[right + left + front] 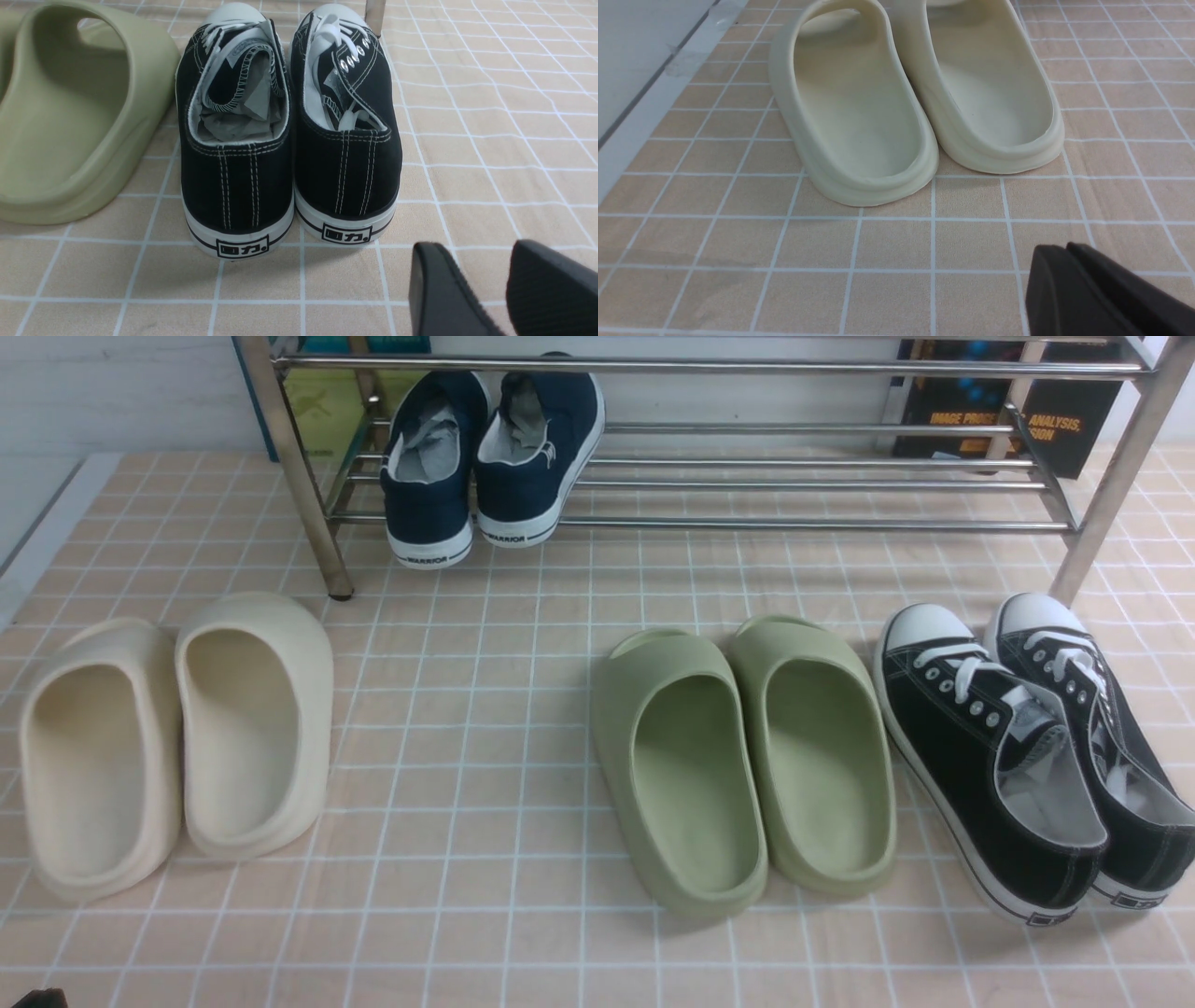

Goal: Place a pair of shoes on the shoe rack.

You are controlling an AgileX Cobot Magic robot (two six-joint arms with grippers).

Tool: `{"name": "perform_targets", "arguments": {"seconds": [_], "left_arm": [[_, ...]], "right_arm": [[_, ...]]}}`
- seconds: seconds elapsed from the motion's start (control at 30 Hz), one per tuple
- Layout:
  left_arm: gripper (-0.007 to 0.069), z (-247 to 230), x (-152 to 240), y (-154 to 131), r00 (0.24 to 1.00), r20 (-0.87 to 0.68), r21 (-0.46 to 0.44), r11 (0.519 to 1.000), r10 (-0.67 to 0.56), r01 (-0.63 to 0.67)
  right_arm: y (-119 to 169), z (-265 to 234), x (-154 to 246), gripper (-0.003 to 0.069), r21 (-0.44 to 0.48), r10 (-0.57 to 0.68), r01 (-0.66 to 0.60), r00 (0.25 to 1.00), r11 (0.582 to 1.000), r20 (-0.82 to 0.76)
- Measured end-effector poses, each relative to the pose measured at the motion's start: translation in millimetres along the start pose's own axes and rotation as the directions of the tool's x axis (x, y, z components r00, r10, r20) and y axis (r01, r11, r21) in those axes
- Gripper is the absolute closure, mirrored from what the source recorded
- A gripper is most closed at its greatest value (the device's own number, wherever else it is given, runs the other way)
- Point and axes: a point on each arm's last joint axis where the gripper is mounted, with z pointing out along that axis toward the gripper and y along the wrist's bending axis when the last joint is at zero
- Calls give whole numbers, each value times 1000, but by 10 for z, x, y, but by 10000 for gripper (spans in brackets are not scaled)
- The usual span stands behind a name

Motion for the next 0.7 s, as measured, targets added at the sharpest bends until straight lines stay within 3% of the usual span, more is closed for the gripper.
{"name": "perform_targets", "arguments": {"seconds": [0.7], "left_arm": [[580,0,0,0,1000,0,0,1000,0,0]], "right_arm": [[0,0,0,421,0,0,0,1000,1000,0]]}}
